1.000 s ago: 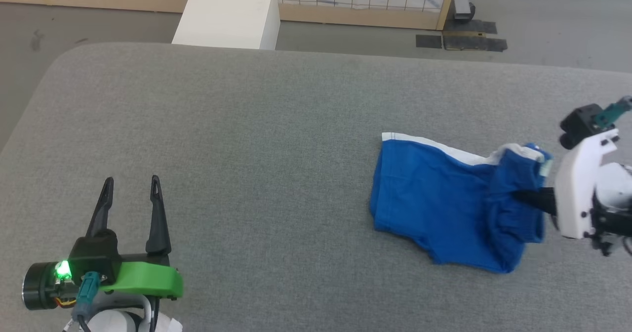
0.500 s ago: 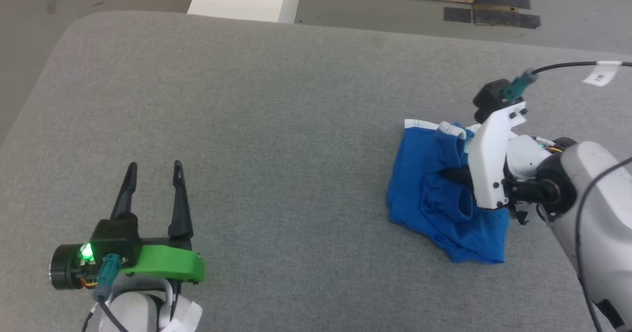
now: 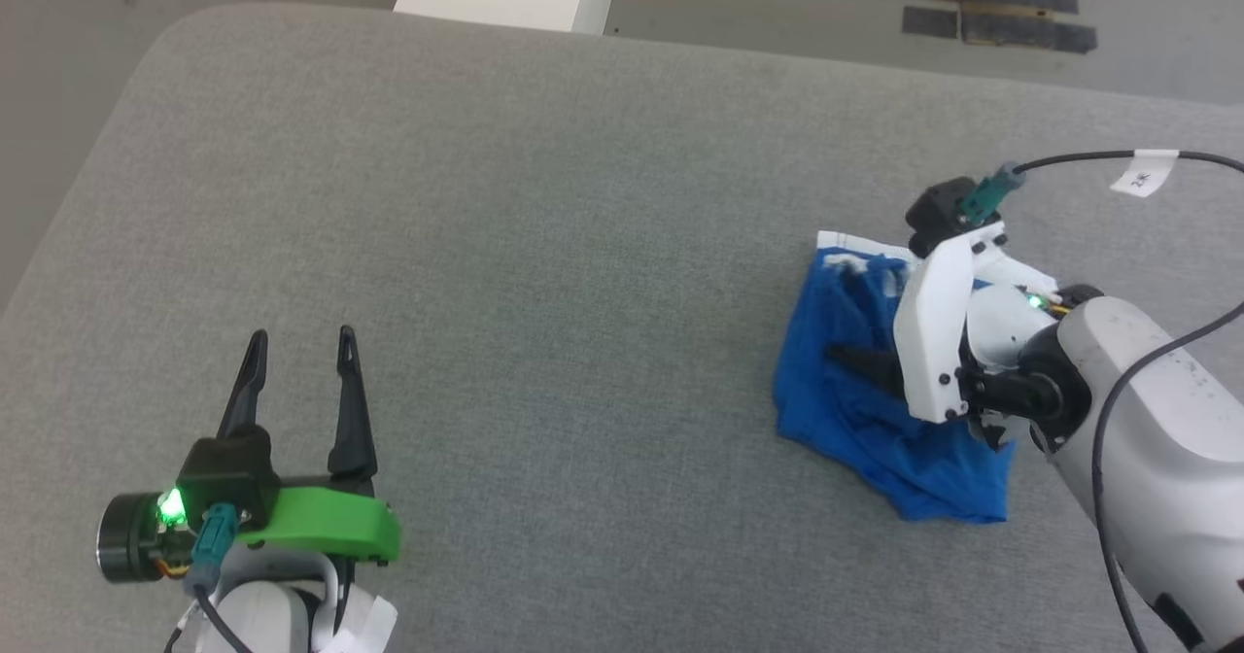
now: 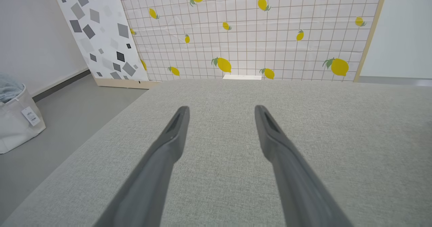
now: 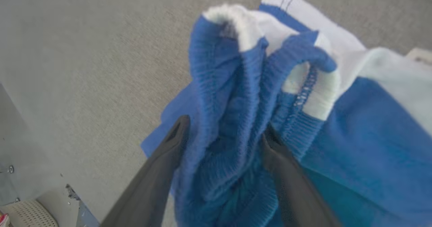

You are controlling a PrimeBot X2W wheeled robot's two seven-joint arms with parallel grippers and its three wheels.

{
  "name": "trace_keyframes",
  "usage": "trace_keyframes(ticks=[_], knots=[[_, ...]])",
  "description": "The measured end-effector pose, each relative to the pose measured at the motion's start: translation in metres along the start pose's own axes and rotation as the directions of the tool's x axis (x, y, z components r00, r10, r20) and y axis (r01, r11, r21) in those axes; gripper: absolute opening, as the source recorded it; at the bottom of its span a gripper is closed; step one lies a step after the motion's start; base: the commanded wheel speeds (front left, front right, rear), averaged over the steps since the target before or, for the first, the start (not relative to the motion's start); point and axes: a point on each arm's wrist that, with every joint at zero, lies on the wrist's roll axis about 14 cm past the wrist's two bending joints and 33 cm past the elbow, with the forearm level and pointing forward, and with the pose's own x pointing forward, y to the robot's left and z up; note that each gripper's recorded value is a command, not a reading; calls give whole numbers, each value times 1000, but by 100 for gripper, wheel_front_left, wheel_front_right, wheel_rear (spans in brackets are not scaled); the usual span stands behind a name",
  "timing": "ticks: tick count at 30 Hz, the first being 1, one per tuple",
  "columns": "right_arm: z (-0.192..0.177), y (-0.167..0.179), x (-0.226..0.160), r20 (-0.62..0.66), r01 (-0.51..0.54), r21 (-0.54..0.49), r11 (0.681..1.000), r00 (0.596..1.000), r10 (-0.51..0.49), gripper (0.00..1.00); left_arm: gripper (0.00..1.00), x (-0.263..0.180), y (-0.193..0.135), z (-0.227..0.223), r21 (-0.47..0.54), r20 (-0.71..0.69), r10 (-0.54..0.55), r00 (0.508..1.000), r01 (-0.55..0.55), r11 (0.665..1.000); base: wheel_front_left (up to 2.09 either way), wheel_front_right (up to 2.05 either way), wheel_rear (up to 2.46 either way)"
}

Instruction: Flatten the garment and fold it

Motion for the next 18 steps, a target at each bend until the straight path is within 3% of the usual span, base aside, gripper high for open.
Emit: trace_keyframes(ticks=[4,10,17,18], knots=[[36,1,-35,223,-5,-26,1000,975,11,100,100,-6,-2,1,-11,3,-3,1000,3,1000,0,0,0],[66,-30,-100,517,99,-5,995,852,-82,100,100,-12,-7,7,-25,19,-10,1000,11,1000,0,0,0],[70,-62,-166,745,220,91,971,632,-213,100,100,-16,-10,18,-25,55,-18,998,19,1000,0,0,0],[72,-66,-178,784,242,110,964,574,-234,100,100,-17,-11,20,-25,59,-19,998,21,999,0,0,0]])
